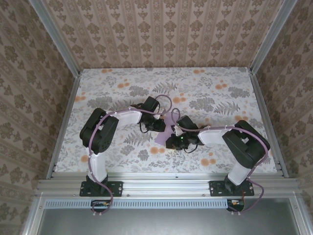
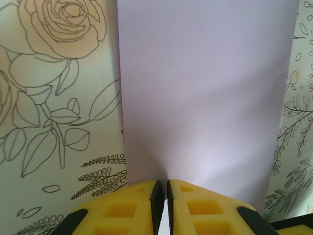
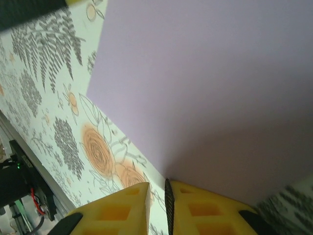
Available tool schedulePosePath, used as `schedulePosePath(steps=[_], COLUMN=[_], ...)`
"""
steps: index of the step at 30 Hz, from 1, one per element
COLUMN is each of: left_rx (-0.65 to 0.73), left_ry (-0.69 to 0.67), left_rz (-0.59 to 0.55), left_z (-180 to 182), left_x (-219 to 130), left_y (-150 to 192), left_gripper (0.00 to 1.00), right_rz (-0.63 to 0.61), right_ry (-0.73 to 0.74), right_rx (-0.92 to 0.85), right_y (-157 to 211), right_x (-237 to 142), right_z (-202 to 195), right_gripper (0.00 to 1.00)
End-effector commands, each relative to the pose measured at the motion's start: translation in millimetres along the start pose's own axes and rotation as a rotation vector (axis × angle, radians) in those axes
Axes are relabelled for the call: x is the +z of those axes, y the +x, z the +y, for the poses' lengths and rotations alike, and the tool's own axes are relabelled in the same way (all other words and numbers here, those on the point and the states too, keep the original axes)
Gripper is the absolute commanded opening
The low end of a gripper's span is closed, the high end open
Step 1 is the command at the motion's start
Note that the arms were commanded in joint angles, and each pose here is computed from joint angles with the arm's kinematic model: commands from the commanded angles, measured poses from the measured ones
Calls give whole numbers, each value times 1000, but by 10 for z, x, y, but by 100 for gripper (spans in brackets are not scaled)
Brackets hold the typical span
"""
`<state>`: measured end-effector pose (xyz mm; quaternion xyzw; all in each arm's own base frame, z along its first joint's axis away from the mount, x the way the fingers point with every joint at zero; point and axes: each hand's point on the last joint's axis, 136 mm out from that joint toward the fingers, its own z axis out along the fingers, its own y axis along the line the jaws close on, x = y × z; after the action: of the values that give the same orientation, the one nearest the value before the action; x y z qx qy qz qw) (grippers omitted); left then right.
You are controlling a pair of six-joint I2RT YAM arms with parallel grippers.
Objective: Fold a paper plane with a square sheet of paper (pick it up from the middle)
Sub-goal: Fold the square sheet of paper in half at the center of the table.
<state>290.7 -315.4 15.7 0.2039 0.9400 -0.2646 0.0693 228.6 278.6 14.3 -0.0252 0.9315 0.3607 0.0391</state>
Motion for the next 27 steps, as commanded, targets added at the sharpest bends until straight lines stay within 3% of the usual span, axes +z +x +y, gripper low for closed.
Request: schedulePosePath(steps=[1, 6, 10, 18, 27], left_rx=[-77, -80, -82, -90, -90], left_ry=[-170, -168, -152, -96, -75], left_rz=[193, 191, 181, 148, 127], left_z=[562, 567, 528, 379, 312], left_x=[178, 168, 146, 83, 58], left_y=[604, 616, 599, 506, 455], left_gripper=[17, 17, 17, 17, 17], right_rz=[91, 91, 37, -187, -239], right_ry=[100, 115, 65, -56, -29], right_rx=[69, 93, 77, 89, 109], right_y=[406, 521, 380, -373, -940], right_x=[-9, -33, -120, -438, -392], right_z=[-358, -472, -285, 106, -14], right_gripper=[21, 21, 22, 23, 24])
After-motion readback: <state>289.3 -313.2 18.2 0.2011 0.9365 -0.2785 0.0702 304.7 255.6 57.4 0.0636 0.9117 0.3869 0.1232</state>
